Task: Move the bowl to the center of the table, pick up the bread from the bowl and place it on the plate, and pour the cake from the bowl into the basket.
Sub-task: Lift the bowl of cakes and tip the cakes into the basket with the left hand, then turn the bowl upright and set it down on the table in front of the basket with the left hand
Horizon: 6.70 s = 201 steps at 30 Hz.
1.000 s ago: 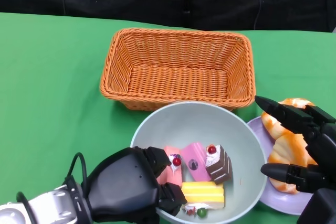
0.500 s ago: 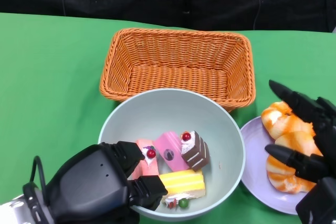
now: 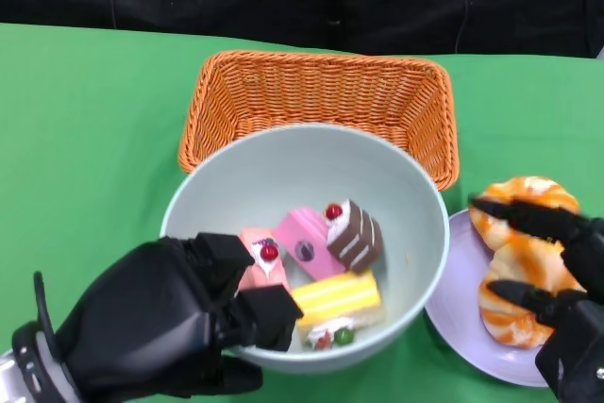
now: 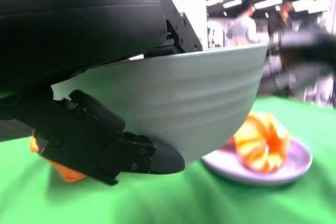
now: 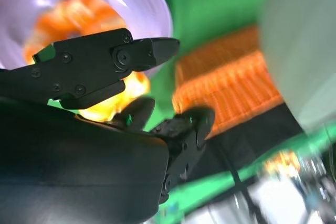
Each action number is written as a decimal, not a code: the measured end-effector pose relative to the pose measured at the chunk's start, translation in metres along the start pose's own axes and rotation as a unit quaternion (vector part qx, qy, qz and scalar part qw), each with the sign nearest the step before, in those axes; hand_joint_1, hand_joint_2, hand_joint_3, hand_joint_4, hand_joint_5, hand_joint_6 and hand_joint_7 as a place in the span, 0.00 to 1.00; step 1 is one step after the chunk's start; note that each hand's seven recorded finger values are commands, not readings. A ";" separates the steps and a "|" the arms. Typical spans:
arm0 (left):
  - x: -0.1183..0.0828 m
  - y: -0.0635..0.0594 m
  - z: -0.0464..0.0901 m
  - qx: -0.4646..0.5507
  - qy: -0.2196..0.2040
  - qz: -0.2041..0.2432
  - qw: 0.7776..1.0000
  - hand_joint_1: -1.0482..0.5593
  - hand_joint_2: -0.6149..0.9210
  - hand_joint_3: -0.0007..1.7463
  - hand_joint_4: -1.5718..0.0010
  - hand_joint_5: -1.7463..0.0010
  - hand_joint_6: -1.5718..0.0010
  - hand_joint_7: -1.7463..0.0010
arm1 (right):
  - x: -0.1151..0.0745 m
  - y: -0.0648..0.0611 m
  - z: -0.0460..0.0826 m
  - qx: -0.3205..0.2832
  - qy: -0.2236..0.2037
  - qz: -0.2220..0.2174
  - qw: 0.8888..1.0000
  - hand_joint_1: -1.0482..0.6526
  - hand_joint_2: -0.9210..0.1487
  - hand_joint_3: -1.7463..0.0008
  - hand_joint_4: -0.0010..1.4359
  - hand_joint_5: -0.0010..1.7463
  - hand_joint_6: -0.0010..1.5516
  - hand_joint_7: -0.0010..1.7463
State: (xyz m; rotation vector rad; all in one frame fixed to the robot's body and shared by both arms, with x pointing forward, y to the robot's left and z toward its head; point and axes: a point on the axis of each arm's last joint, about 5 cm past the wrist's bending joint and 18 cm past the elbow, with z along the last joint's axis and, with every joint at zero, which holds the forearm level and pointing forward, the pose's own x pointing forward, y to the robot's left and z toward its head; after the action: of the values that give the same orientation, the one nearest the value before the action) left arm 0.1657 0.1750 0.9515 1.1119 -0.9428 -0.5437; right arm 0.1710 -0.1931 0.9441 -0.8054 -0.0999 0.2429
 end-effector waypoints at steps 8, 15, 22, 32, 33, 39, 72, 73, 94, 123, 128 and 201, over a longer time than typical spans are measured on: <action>0.017 0.005 -0.007 -0.011 -0.002 0.062 0.998 0.52 0.52 0.88 0.34 0.00 0.51 0.00 | 0.002 -0.006 0.003 -0.056 0.027 0.094 0.994 0.51 0.00 0.96 0.67 0.14 0.59 0.02; 0.029 0.000 -0.013 -0.042 0.023 0.091 0.995 0.53 0.51 0.91 0.35 0.00 0.49 0.00 | 0.003 -0.007 0.005 -0.075 0.029 0.114 0.990 0.49 0.00 0.94 0.71 0.14 0.59 0.02; 0.044 -0.010 -0.021 -0.100 0.057 0.126 0.985 0.52 0.50 0.93 0.36 0.00 0.50 0.00 | 0.005 -0.005 0.003 -0.078 0.031 0.121 0.989 0.48 0.00 0.92 0.71 0.13 0.58 0.01; 0.068 -0.020 -0.035 -0.201 0.091 0.161 0.962 0.57 0.51 1.00 0.36 0.00 0.48 0.00 | 0.004 -0.002 0.003 -0.080 0.025 0.124 0.989 0.46 0.00 0.91 0.73 0.13 0.59 0.01; 0.071 -0.020 -0.036 -0.216 0.094 0.170 0.957 0.58 0.51 1.00 0.36 0.00 0.47 0.00 | 0.004 -0.001 0.003 -0.081 0.023 0.126 0.988 0.46 0.00 0.90 0.72 0.13 0.60 0.01; 0.086 -0.024 -0.042 -0.259 0.112 0.181 0.942 0.60 0.51 1.00 0.34 0.00 0.46 0.00 | 0.002 0.007 0.005 -0.087 0.019 0.144 0.986 0.45 0.00 0.91 0.71 0.11 0.59 0.01; 0.146 -0.059 -0.034 -0.596 0.203 0.316 0.710 0.56 0.54 0.95 0.34 0.00 0.43 0.01 | 0.002 0.020 0.011 -0.080 -0.005 0.156 0.985 0.44 0.00 0.90 0.71 0.09 0.49 0.01; 0.146 -0.060 -0.034 -0.606 0.208 0.320 0.698 0.56 0.54 0.95 0.34 0.00 0.43 0.01 | 0.002 0.021 0.011 -0.078 -0.007 0.156 0.985 0.44 0.00 0.90 0.71 0.09 0.49 0.01; 0.138 -0.074 -0.049 -0.758 0.274 0.358 0.472 0.55 0.57 1.00 0.29 0.00 0.41 0.00 | 0.001 0.026 0.020 -0.070 -0.028 0.163 0.984 0.42 0.00 0.92 0.69 0.08 0.51 0.01; 0.132 -0.087 -0.046 -0.875 0.163 0.360 0.279 0.44 0.58 1.00 0.29 0.00 0.44 0.00 | -0.001 0.027 0.018 -0.073 -0.029 0.175 0.981 0.42 0.00 0.92 0.69 0.08 0.52 0.01; 0.131 -0.091 -0.045 -0.888 0.117 0.347 0.277 0.43 0.57 0.99 0.29 0.00 0.44 0.00 | -0.002 0.027 0.017 -0.073 -0.025 0.176 0.981 0.42 0.00 0.92 0.70 0.08 0.52 0.01; 0.046 -0.021 -0.022 -0.374 0.105 0.102 0.916 0.57 0.53 0.99 0.32 0.00 0.42 0.00 | 0.000 0.019 0.008 -0.088 -0.010 0.191 0.978 0.39 0.00 0.89 0.67 0.06 0.48 0.00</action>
State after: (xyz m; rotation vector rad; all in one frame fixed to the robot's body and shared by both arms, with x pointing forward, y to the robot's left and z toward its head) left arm 0.2102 0.1423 0.9456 0.3606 -0.5645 -0.5326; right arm 0.1659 -0.1748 0.9354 -0.9959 0.0176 0.6125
